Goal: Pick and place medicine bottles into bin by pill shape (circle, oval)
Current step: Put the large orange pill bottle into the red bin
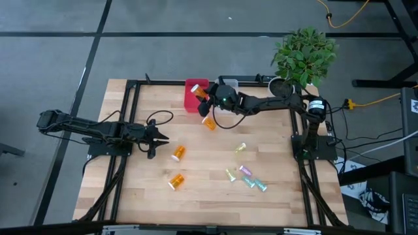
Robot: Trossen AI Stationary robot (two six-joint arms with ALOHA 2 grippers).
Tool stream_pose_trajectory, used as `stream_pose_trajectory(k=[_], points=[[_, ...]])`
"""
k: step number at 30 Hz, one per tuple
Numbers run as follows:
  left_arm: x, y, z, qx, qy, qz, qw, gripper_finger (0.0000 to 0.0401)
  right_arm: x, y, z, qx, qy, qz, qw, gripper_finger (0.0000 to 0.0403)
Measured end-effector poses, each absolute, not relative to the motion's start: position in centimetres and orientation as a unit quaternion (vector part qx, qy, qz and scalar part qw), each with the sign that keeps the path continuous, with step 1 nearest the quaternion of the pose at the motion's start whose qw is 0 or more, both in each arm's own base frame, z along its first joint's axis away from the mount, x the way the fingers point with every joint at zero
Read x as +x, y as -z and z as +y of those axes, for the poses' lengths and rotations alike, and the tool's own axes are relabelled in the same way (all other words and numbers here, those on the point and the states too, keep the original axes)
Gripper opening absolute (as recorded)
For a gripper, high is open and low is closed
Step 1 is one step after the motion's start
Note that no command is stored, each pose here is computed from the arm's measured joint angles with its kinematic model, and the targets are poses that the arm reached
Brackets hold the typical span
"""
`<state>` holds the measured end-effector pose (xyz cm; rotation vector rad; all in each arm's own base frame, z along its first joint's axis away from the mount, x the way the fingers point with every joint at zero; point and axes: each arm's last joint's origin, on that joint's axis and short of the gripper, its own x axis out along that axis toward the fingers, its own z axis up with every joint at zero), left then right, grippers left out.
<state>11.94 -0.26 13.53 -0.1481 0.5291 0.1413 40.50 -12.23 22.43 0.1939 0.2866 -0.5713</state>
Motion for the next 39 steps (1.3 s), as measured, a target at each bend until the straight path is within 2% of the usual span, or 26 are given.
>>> stream_pose_trajectory(k=[8, 17, 24, 28, 32, 35, 39], points=[[11.9, -13.5, -0.3, -0.073, -0.070, 0.261, 0.960, 0.0082, 40.3, -22.7, -13.3, 0.097, 0.292, 0.124, 0.943, 0.0247], [11.9, -13.5, -0.3, -0.073, -0.070, 0.261, 0.960, 0.0082, 40.2, -22.7, -13.5, 0.100, 0.286, 0.123, 0.945, 0.0250], [11.9, -13.5, -0.3, -0.073, -0.070, 0.261, 0.960, 0.0082, 41.1, -23.7, -12.5, 0.157, 0.165, 0.123, 0.966, 0.0242], [11.9, -13.5, -0.3, -0.073, -0.070, 0.261, 0.960, 0.0082, 41.3, -23.3, -11.0, 0.189, 0.102, 0.168, 0.962, 0.0235], [11.9, -13.5, -0.3, -0.073, -0.069, 0.261, 0.960, 0.0082, 41.3, -22.2, -8.9, 0.192, 0.084, 0.234, 0.949, 0.0224], [11.9, -13.5, -0.3, -0.073, -0.069, 0.261, 0.960, 0.0082, 41.0, -21.3, -7.5, 0.193, 0.078, 0.289, 0.934, 0.0215], [11.9, -13.5, -0.3, -0.073, -0.069, 0.261, 0.960, 0.0082, 40.3, -20.1, -6.1, 0.177, 0.112, 0.362, 0.908, 0.0209]])
